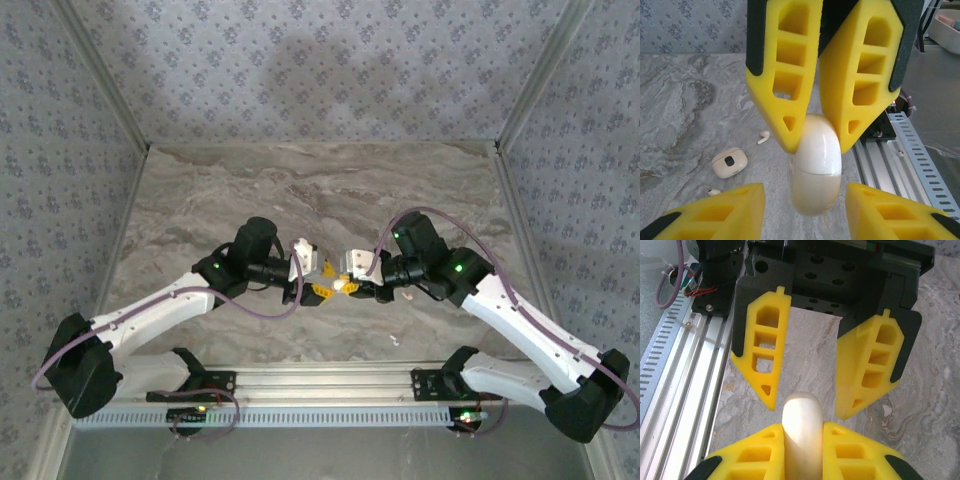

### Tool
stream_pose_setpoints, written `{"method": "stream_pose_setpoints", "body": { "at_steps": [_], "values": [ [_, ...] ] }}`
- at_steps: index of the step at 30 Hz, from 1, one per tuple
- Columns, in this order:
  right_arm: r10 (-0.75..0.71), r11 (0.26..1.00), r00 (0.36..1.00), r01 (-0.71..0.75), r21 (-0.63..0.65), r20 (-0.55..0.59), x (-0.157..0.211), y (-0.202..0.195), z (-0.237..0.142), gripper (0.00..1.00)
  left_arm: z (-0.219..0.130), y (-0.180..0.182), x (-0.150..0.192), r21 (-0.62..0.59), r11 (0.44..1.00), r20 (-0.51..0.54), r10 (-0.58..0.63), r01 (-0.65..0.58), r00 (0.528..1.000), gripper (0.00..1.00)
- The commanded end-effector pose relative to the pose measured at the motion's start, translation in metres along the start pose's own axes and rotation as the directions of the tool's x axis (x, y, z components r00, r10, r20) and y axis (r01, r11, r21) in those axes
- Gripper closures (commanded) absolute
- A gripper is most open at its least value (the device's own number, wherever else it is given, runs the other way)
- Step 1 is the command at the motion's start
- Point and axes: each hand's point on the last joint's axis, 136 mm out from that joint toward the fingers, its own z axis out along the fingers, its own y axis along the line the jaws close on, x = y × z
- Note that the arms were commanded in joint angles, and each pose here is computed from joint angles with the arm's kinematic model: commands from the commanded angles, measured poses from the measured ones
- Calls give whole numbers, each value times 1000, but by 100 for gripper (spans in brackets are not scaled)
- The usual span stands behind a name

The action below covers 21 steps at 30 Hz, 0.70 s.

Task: Insert the wireless bluetooth earbuds into the charging case

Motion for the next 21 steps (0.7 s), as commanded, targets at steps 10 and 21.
{"method": "stream_pose_setpoints", "body": {
  "at_steps": [10,21],
  "values": [
    [16,1000,996,-14,-23,90,-16,1,2,80,0,-7,-19,41,998,49,48,-51,998,60],
    [42,999,996,-43,10,80,-12,-7,2,57,-3,-7,-17,25,998,36,51,-52,998,75]
  ]
}}
